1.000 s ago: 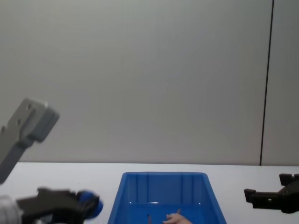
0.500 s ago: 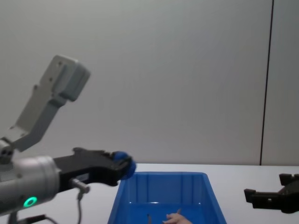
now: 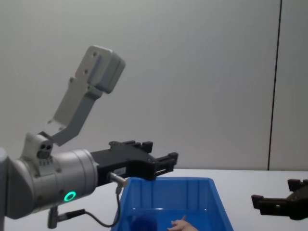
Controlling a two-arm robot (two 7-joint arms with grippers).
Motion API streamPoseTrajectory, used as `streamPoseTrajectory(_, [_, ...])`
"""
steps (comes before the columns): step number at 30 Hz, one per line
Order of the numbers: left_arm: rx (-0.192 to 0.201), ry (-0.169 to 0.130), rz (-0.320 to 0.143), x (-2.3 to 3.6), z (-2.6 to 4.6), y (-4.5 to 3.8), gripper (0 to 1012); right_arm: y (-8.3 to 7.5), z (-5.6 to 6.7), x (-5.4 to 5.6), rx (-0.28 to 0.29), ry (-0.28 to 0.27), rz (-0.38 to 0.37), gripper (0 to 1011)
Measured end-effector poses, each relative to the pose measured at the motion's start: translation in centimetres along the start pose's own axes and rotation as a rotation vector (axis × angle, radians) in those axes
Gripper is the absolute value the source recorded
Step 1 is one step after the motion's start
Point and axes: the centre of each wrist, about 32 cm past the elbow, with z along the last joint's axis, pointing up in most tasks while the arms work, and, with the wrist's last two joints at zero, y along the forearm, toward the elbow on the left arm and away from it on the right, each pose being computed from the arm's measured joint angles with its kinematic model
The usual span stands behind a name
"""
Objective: Pick up the two dolls from the table and place them into the box.
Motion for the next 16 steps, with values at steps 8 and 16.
streamPoseTrajectory(8, [-0.035,-0.007,-0.001,-0.39,0.38,-0.12,809,0.00,0.00,0.00,0.000,0.000,0.000,1001])
streamPoseTrajectory(16, [-0.064,-0.012,0.012,-0.64,0.75,0.23,1001,0.00,0.00,0.00,0.000,0.000,0.000,1001])
